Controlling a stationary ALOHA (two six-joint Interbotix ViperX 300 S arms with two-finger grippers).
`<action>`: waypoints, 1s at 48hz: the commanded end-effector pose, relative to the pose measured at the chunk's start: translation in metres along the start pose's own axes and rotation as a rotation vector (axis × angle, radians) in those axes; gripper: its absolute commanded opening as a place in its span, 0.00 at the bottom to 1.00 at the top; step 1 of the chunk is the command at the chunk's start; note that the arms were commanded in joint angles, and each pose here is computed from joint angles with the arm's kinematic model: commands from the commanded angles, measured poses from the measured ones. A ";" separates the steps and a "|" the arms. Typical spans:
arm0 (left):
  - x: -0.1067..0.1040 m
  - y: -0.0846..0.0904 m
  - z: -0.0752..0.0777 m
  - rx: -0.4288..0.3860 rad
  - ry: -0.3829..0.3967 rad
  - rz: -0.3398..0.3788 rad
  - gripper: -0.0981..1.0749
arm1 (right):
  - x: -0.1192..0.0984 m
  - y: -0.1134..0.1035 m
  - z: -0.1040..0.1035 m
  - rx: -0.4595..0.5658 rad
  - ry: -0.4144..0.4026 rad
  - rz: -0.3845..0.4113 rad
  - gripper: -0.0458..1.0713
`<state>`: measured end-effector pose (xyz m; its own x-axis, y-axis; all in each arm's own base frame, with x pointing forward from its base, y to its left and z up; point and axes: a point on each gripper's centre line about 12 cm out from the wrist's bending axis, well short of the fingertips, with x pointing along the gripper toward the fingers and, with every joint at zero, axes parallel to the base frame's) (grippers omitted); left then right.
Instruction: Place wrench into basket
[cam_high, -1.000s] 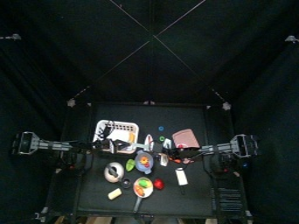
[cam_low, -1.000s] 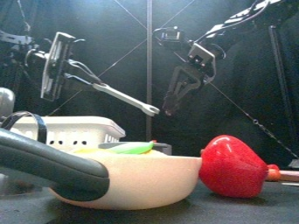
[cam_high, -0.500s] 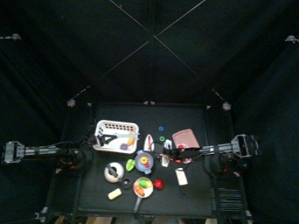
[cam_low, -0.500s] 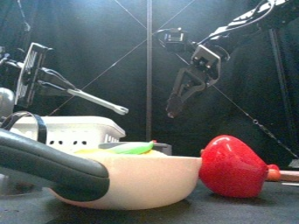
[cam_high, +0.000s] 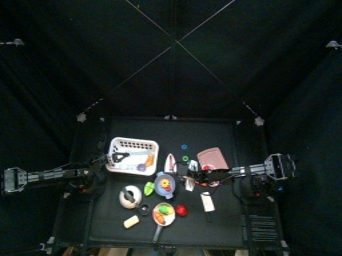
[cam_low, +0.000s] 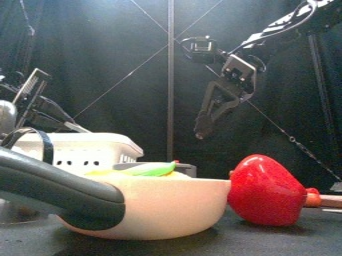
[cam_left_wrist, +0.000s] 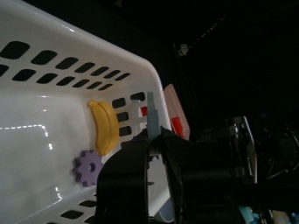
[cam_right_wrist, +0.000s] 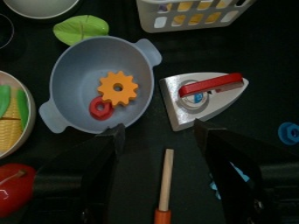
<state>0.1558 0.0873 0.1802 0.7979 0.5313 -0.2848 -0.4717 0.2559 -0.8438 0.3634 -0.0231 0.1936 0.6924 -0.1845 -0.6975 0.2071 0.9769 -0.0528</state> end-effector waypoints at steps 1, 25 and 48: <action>0.000 -0.002 0.005 -0.017 -0.024 -0.004 0.45 | -0.009 0.000 0.010 0.011 -0.041 0.008 0.89; -0.003 0.019 0.003 -0.070 -0.005 0.091 0.55 | -0.005 0.001 0.008 0.011 -0.030 0.011 0.89; 0.002 -0.010 0.015 -0.011 -0.024 0.012 0.63 | -0.004 0.003 0.008 0.005 -0.040 0.025 0.89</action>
<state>0.1509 0.0948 0.1816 0.7743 0.5471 -0.3181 -0.4992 0.2190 -0.8384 0.3653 -0.0214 0.1937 0.7046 -0.1698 -0.6890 0.1992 0.9792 -0.0376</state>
